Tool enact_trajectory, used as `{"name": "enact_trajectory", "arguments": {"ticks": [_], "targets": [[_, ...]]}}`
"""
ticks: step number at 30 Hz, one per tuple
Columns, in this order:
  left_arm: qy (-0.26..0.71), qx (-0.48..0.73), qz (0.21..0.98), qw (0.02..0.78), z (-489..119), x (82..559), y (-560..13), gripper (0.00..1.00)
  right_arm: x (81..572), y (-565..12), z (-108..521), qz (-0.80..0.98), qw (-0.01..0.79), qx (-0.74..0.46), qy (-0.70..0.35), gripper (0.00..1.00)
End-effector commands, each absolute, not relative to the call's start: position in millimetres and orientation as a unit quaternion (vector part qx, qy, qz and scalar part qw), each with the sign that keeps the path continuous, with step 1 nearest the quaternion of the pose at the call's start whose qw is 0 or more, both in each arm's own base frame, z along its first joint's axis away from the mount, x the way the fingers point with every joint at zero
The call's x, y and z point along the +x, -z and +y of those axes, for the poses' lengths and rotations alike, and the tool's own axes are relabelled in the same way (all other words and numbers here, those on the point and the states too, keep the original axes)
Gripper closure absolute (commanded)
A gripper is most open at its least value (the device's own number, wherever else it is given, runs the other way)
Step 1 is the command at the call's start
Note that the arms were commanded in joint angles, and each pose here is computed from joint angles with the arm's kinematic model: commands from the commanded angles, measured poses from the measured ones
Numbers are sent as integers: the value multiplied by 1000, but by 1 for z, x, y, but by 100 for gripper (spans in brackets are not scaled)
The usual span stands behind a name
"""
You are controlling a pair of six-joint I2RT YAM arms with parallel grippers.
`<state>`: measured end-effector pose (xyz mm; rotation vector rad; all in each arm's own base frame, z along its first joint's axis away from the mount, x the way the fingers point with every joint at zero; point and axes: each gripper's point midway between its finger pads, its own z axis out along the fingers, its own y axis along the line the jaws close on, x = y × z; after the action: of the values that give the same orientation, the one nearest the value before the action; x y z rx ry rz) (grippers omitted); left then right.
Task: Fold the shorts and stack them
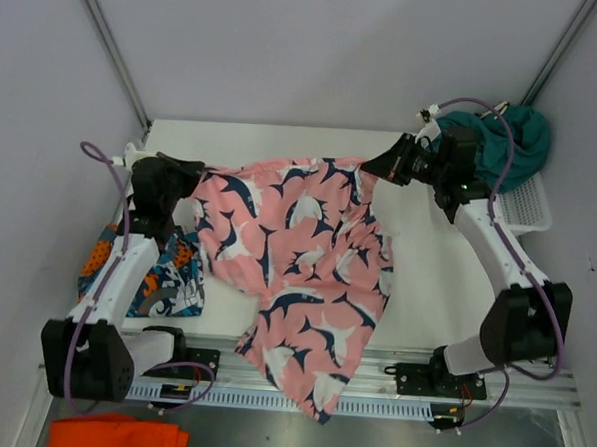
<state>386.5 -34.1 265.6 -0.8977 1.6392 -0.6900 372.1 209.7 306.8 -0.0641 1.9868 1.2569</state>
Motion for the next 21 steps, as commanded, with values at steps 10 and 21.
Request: {"name": "enact_trajectory", "arguments": {"ticks": [10,21], "targets": [[255,-410,597,640,-2,430,-300,100,532,-280,221,749,423,-41,-508,100],[271,-343,623,648,-36,469,-305,100,625,-251,214,705,432,-14,-562,100]]}}
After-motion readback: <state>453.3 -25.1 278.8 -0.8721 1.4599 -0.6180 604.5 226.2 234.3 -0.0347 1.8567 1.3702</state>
